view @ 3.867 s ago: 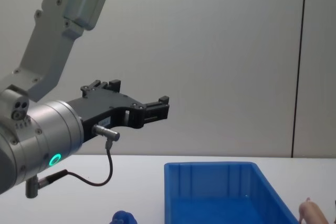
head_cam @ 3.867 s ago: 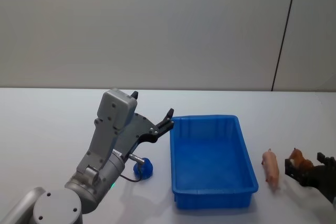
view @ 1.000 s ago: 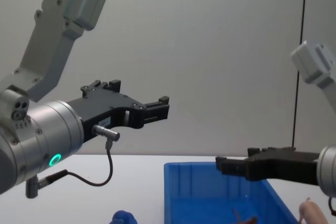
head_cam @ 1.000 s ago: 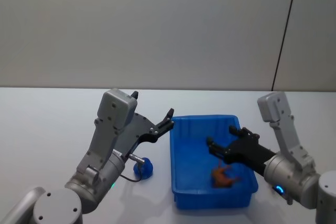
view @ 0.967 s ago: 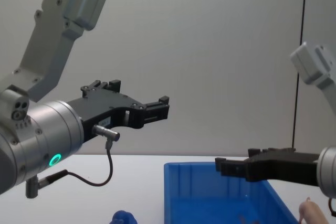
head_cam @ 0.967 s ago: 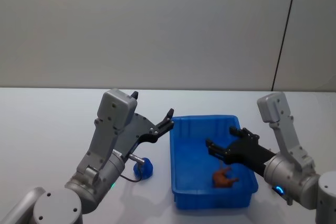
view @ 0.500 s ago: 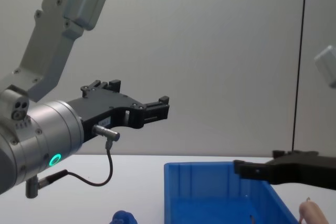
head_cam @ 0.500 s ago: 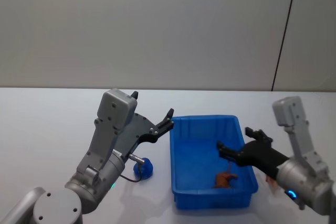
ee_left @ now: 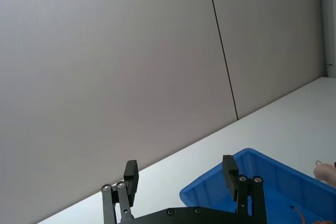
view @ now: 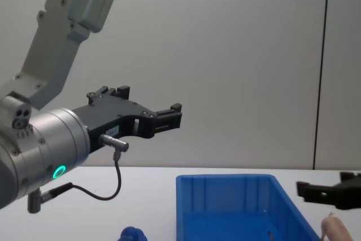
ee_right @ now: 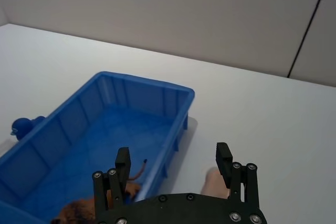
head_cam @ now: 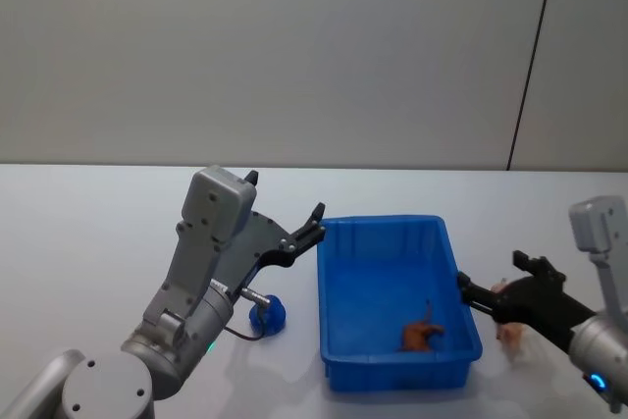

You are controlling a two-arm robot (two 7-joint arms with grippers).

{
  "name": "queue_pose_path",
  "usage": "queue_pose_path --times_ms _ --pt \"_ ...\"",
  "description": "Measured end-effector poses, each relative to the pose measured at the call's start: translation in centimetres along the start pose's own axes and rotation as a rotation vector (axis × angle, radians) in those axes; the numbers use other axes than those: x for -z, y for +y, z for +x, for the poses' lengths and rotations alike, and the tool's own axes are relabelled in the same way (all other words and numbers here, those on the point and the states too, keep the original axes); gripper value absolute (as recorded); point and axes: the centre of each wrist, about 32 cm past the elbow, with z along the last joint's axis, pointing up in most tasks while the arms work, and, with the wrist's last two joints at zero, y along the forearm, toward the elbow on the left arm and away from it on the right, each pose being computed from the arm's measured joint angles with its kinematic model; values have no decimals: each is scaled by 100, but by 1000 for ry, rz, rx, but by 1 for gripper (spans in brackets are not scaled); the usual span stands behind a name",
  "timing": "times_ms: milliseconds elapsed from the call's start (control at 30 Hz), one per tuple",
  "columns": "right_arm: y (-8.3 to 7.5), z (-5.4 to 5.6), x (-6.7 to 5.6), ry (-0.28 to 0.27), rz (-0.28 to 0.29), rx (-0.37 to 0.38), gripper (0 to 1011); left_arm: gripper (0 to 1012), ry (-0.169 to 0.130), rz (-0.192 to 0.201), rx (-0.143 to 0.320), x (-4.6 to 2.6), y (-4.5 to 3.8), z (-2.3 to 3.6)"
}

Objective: Pick up the two dolls from the table and place them into the box.

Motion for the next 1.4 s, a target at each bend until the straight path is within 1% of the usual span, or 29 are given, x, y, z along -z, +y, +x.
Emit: queue_pose_path --times_ms 233,567,767,1100,1400 --pt "-67 84 68 6 -34 49 1001 1002 0 0 0 0 0 0" --pt "-51 143 185 7 -84 81 1001 1002 0 0 0 0 0 0" --pt "-5 138 245 -1 -101 81 1001 1001 0 0 0 0 0 0" --pt "112 100 344 -7 -125 69 1001 1001 0 0 0 0 0 0" --pt "203 74 410 -5 -157 86 1001 1001 0 0 0 0 0 0"
